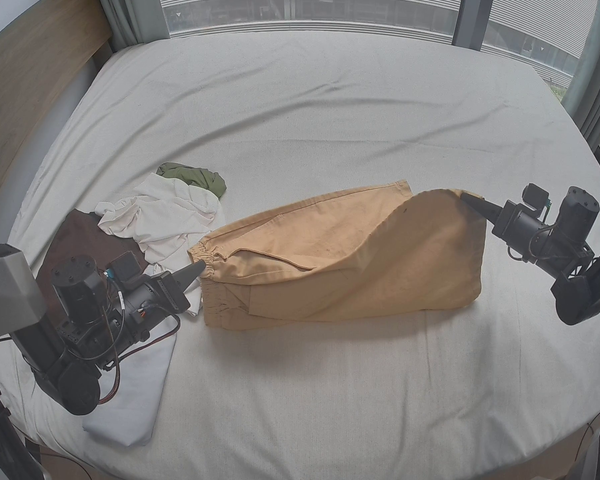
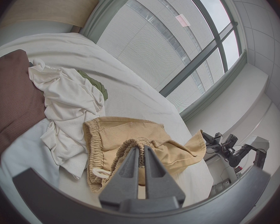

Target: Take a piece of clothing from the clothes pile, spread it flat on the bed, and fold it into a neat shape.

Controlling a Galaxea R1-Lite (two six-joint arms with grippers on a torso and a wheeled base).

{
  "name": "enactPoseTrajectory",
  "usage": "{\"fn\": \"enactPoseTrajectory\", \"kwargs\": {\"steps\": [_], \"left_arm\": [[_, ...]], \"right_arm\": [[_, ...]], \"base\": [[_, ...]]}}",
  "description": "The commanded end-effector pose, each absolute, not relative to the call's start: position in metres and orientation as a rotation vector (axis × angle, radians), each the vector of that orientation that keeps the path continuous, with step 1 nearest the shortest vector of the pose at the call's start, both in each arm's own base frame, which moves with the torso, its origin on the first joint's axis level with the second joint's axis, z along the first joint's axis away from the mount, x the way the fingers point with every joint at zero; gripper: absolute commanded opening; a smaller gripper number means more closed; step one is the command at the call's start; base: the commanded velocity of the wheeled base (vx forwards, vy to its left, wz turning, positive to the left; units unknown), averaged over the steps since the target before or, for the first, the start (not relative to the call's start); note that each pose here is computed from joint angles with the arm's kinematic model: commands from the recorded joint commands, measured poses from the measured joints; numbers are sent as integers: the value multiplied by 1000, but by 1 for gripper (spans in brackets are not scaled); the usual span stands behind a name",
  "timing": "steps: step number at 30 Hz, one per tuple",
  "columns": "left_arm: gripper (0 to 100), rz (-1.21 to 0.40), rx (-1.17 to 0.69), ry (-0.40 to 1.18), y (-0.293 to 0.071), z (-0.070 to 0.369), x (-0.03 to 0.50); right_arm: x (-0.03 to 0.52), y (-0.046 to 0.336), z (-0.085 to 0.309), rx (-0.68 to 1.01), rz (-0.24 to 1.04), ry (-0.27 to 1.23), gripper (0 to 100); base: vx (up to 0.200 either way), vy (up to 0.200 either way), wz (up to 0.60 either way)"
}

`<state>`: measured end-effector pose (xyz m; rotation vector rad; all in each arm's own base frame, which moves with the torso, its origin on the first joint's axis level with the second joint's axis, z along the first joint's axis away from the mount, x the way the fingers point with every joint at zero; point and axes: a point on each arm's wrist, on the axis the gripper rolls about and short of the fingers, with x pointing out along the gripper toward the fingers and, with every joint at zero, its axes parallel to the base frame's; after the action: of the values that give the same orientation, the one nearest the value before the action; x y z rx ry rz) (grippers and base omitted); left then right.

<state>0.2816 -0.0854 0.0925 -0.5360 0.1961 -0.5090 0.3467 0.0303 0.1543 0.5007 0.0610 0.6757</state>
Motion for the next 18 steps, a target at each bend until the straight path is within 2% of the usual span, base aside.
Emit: {"fn": "enactPoseTrajectory", "kwargs": {"steps": [1, 18], "left_arm": [[0, -501, -538, 187, -82, 94, 283], [0, -471, -550, 172, -74, 94, 290]], "right_arm": [[362, 35, 160, 497, 690, 52, 0], [402, 44, 173, 496, 708, 52, 0]], "base": [[0, 0, 0], [0, 0, 0]]}}
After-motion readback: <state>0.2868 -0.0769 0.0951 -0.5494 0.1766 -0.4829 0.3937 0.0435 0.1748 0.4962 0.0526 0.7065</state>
